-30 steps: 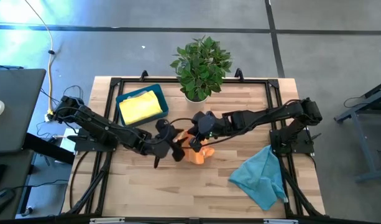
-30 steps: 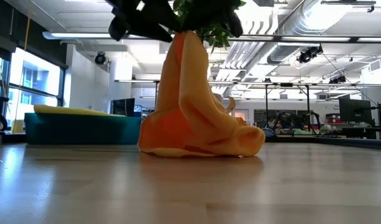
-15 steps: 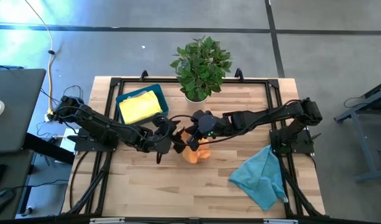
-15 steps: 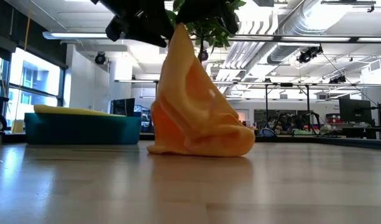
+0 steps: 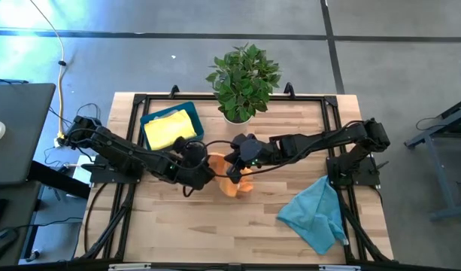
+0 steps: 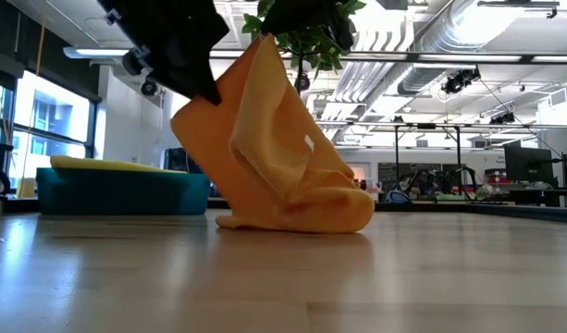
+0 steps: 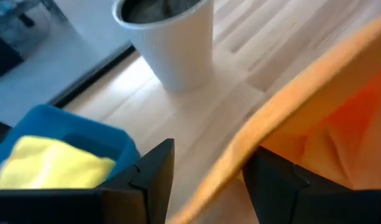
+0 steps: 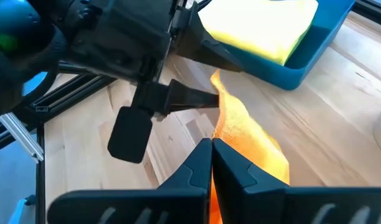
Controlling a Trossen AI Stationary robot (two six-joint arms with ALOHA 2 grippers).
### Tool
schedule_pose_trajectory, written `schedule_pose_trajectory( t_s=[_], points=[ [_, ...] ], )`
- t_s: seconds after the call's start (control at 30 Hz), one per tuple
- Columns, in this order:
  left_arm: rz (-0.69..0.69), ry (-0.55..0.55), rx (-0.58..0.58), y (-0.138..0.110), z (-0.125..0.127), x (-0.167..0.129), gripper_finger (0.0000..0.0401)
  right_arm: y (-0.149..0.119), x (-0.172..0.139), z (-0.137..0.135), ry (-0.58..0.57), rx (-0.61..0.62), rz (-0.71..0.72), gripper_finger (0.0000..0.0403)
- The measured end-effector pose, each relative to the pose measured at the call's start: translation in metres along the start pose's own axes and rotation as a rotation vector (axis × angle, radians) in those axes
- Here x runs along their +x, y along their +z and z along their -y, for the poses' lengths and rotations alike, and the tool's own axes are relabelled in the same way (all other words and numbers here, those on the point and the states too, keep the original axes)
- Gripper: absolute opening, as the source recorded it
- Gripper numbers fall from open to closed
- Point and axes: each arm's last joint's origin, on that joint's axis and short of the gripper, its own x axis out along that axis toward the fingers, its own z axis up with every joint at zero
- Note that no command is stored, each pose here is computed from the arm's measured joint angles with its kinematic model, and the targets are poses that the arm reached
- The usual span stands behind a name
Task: Fold microfiber towels
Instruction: Fold the orange towel
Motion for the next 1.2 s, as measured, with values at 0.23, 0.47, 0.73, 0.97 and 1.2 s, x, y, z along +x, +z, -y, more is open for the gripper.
schedule_pose_trajectory(
  t_s=[0.23,0.47,0.73,0.97,1.2],
  points=[
    [-0.069,-0.092,0.025,-0.0011,0.0036,-0.0003,0.0165,-0.0001,0.0,-0.0004,0.016,-0.022,-0.009,0.0],
    [-0.09,-0.174,0.07,0.0006,0.0081,-0.0008,0.0134,0.0,-0.0001,-0.0018,0.05,-0.045,-0.02,0.0],
    [-0.111,-0.17,0.073,-0.0041,0.0087,0.0019,0.0101,0.0013,-0.0002,-0.0032,0.073,-0.041,-0.012,0.0],
    [-0.118,-0.172,0.076,-0.0045,0.0085,0.0019,0.0087,0.0012,-0.0002,-0.0032,0.074,-0.042,-0.013,0.0],
    [-0.123,-0.178,0.076,-0.0046,0.0087,0.0018,0.0089,0.0022,-0.0002,-0.0039,0.082,-0.046,-0.003,0.0]
  ],
)
